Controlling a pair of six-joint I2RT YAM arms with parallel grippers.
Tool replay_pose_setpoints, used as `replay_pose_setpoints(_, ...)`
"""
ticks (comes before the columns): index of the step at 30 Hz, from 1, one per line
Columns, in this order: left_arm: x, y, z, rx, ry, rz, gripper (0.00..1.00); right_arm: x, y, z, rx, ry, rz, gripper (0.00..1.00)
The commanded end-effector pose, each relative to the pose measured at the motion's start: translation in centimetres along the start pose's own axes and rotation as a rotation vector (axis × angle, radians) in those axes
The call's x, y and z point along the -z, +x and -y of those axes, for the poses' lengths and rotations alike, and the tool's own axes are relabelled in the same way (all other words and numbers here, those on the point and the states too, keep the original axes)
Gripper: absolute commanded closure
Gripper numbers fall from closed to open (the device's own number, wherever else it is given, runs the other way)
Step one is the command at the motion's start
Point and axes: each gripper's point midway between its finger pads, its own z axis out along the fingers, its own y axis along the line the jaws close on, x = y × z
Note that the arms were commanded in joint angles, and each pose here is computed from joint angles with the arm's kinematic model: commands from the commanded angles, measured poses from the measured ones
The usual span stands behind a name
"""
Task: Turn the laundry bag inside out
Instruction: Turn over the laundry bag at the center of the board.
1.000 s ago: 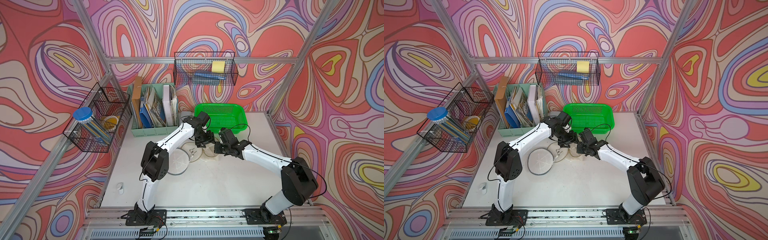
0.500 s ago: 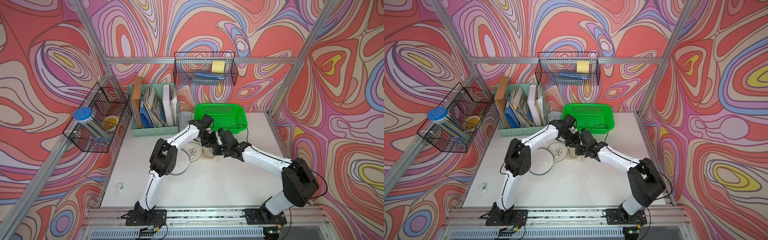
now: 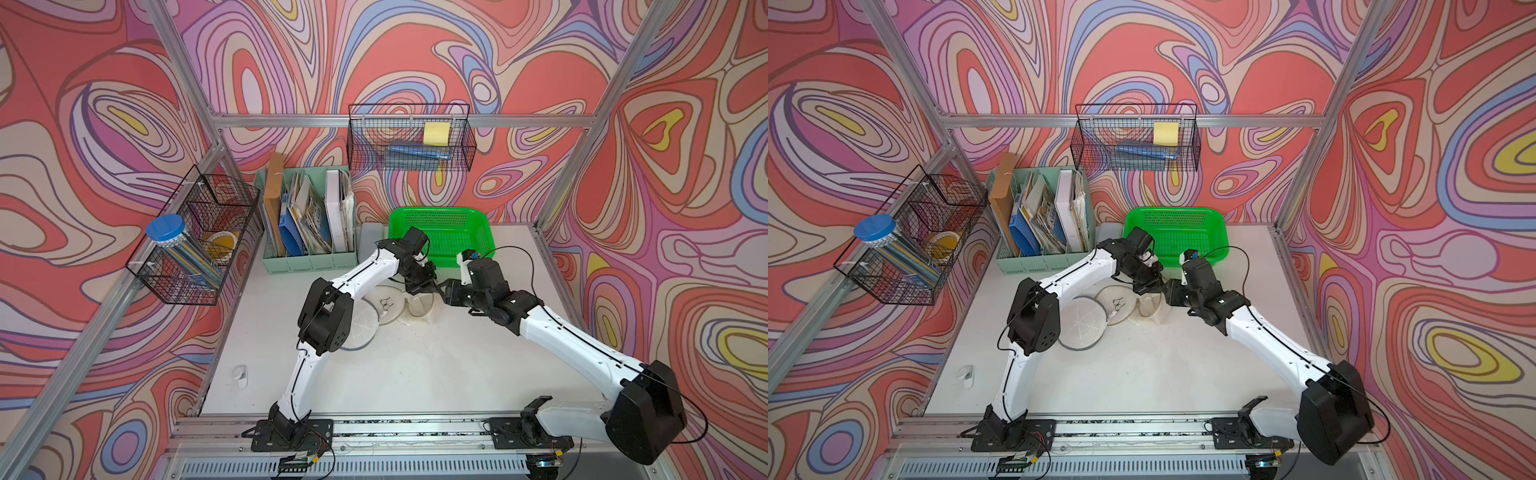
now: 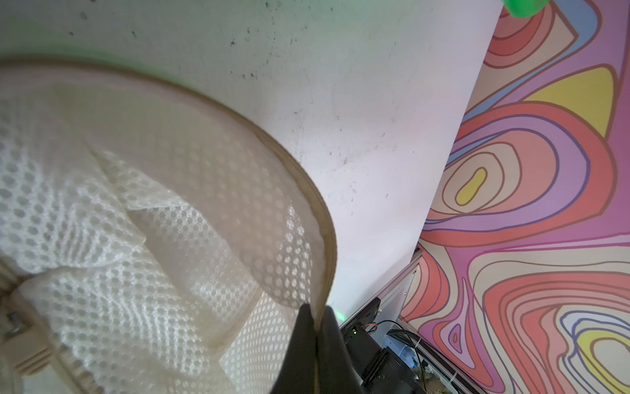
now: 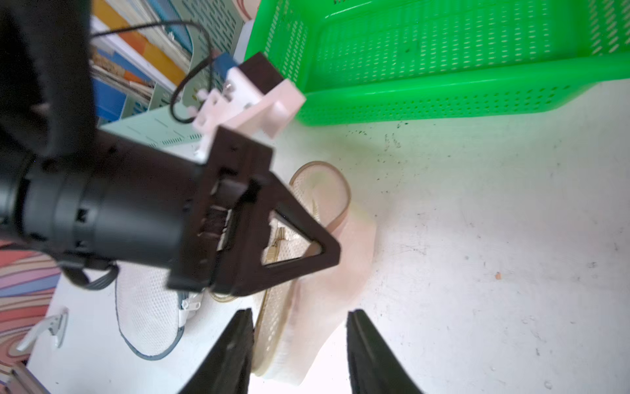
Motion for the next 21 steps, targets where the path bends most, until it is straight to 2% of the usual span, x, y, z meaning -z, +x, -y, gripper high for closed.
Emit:
replay_pose_setpoints(1,3.8,1.0,3.4,-0.044,0.073,0.029,1.0,-1.4,2.7,2.7,-0.177,-0.053,-0.104,0.58)
replay_pose_setpoints(6,5.2,1.5,3.9,-0.056,0.081,0.034,1.0,-2.6,3.6,3.7,-0.334,-0.171,-0.117,0.63)
replay_pose_setpoints(12,5.2,1.7,3.7,-0.051,0.081,0.033,1.0,-3.4,3.1,2.6,-0.462,-0.348,-0.104,0.61)
replay_pose_setpoints(21,5.7,1.2,4.0,-0.042,0.096,0.054,1.0,-3.2,2.9,1.9,-0.52,-0.413,-0.101,0.58)
